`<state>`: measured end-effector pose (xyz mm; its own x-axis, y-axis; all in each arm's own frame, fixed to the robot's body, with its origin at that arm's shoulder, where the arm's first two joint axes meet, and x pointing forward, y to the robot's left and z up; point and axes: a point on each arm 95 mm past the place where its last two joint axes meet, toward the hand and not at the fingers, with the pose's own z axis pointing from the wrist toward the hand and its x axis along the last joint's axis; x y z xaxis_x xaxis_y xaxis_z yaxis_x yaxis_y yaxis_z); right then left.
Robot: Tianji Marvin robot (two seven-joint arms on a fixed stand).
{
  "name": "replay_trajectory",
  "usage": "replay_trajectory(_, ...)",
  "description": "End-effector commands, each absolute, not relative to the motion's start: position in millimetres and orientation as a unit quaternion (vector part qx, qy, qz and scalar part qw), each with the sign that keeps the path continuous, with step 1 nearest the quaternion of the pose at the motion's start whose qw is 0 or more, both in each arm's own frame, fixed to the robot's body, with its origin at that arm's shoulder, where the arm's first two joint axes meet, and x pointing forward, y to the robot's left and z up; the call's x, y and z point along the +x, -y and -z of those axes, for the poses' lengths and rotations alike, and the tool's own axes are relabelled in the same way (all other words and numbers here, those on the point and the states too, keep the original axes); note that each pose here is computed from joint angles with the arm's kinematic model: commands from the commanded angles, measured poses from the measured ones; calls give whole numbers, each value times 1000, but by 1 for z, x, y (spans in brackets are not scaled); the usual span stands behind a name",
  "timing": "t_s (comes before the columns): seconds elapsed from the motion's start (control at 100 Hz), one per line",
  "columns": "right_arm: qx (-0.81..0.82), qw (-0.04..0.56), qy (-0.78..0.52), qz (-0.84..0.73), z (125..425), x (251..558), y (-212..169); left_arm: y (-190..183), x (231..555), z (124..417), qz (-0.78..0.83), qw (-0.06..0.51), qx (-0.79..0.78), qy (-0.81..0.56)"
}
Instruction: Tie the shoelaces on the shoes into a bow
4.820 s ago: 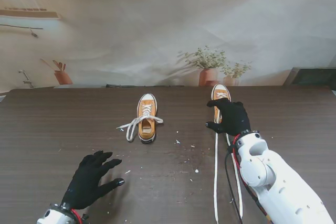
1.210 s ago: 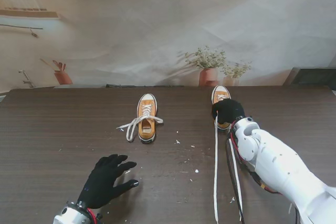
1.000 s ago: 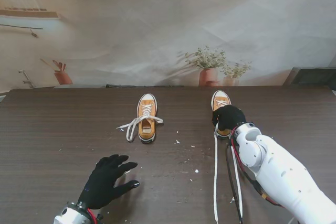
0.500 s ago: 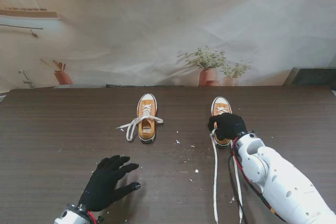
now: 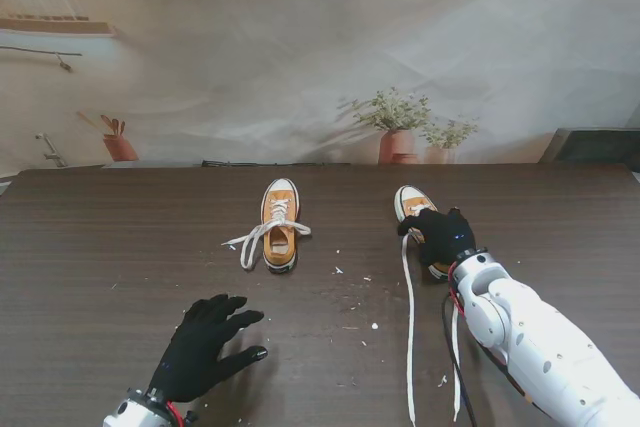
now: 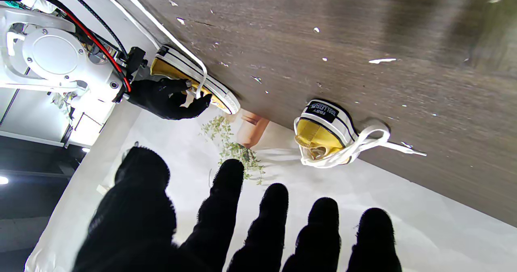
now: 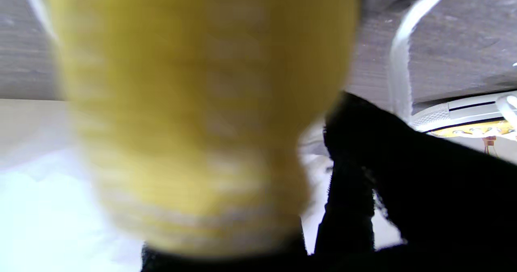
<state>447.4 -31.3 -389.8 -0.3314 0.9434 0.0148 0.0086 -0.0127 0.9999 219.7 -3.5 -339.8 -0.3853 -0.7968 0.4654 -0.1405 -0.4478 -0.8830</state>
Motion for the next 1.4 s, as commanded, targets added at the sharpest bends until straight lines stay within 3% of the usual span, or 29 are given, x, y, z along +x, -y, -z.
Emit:
replay_trajectory(0.0, 418, 407, -568, -581, 391, 445, 37, 6, 219, 338, 688, 234, -499, -473)
replay_trajectory(0.19, 405, 409, -538, -616, 371, 436, 36, 7, 219, 338, 688, 233, -498, -474)
replay_trajectory(0.42, 356, 455, -533, -618, 355, 437, 49, 7, 218, 339, 689, 233, -496, -474)
replay_trajectory(0.81, 329, 485, -585, -561, 378, 447, 84, 9, 218, 339, 689, 230, -496, -475)
replay_trajectory(1.39, 307, 464, -629, -542, 393, 454, 88, 12, 220, 341, 688, 226, -496, -479)
